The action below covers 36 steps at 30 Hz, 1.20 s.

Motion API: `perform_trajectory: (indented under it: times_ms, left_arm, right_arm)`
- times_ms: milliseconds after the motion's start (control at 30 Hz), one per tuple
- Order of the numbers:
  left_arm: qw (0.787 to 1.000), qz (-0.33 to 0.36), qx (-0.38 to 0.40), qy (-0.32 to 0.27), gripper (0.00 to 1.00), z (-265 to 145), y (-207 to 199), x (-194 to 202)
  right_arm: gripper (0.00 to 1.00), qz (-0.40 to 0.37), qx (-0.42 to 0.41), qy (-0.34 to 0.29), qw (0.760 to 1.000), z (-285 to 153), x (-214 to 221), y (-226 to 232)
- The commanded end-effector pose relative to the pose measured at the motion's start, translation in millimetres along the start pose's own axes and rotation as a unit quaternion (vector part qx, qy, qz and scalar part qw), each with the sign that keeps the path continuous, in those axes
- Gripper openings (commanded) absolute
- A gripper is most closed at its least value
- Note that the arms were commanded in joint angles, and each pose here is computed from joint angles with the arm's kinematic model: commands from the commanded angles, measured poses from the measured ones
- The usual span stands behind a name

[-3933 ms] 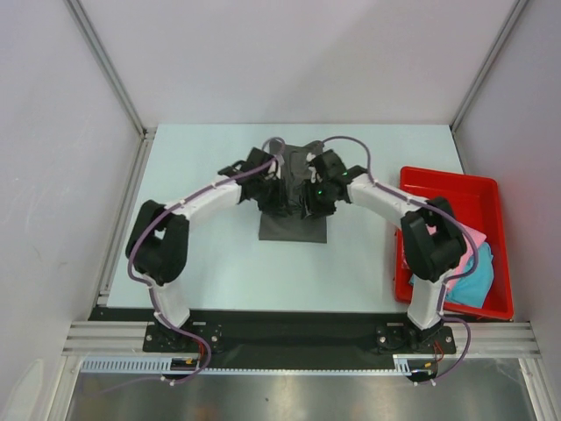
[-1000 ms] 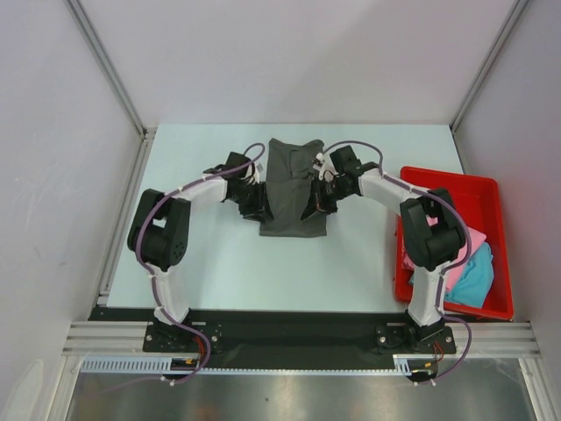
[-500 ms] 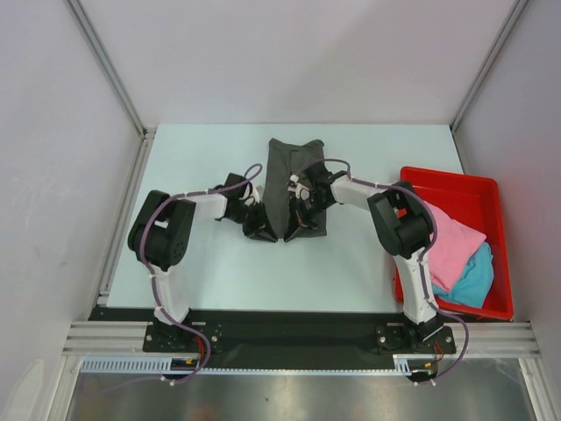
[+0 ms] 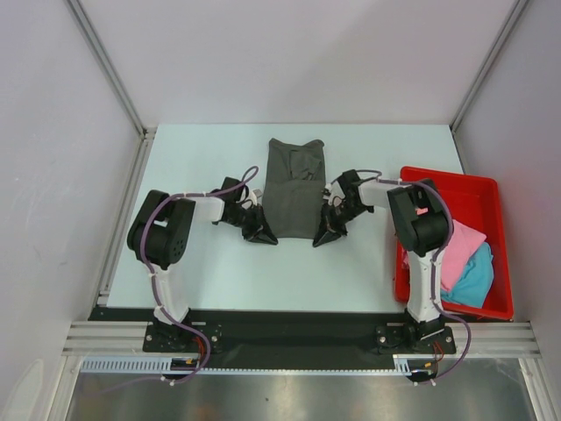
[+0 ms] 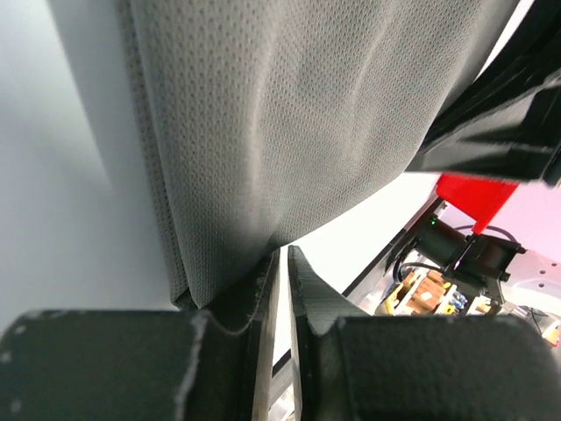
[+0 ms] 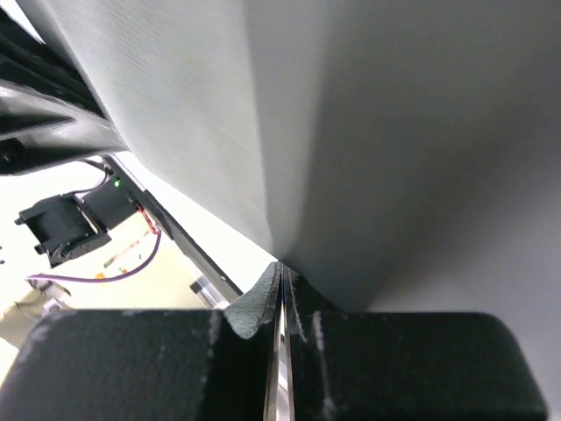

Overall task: Fold and stack the t-shirts
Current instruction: Fold the tshirt

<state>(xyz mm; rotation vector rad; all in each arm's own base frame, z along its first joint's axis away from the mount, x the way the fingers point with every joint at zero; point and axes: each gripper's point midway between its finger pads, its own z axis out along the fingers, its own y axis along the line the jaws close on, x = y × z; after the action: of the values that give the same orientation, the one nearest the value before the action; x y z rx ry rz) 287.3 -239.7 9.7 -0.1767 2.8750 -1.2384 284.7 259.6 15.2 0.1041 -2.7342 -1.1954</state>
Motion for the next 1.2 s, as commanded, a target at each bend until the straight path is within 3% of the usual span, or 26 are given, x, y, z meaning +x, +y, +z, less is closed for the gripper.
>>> perform_trajectory:
  times_ms: [0, 200, 267, 300, 333, 367, 400, 433, 533, 833, 1167]
  left_arm:
    - [0.996, -0.008, -0.093, -0.006, 0.15, 5, 55, 9]
    - [0.995, 0.017, -0.096, -0.013, 0.16, -1, 48, 2]
    - [0.994, 0.042, -0.095, -0.022, 0.22, -14, 32, -1]
    - [0.994, 0.056, -0.093, -0.030, 0.27, -22, 21, -4]
    - [0.992, 0.060, -0.108, -0.031, 0.40, -31, 19, 0]
    - [0.991, 0.071, -0.105, -0.045, 0.46, -41, 9, 0]
    - [0.990, 0.084, -0.097, -0.063, 0.51, -54, -4, 1]
    - [0.988, 0.081, -0.111, -0.070, 0.58, -62, -4, 4]
    - [0.986, 0.068, -0.121, -0.088, 0.63, -76, -2, 1]
    - [0.985, -0.037, -0.131, -0.106, 0.54, -61, 36, -32]
    - [0.982, -0.095, -0.135, -0.091, 0.50, -37, 48, -25]
  right_arm:
    - [0.09, 0.013, 0.042, -0.035, 0.998, -24, 1, -24]
    - [0.09, 0.079, 0.069, -0.063, 0.993, -49, 21, -53]
    - [0.09, 0.075, 0.079, -0.067, 0.992, -57, 26, -50]
    - [0.12, 0.058, 0.084, -0.083, 0.991, -65, 26, -40]
    - [0.15, 0.050, 0.088, -0.087, 0.991, -68, 28, -37]
    - [0.23, 0.046, 0.087, -0.096, 0.991, -71, 27, -32]
    - [0.37, 0.042, 0.082, -0.104, 0.990, -73, 29, -26]
    - [0.42, 0.033, 0.073, -0.119, 0.990, -74, 22, -23]
    - [0.51, 0.046, 0.041, -0.141, 0.988, -65, 8, -17]
    - [0.52, 0.082, 0.021, -0.170, 0.982, -35, -30, -9]
    - [0.46, 0.107, 0.075, -0.194, 0.972, -38, -28, -27]
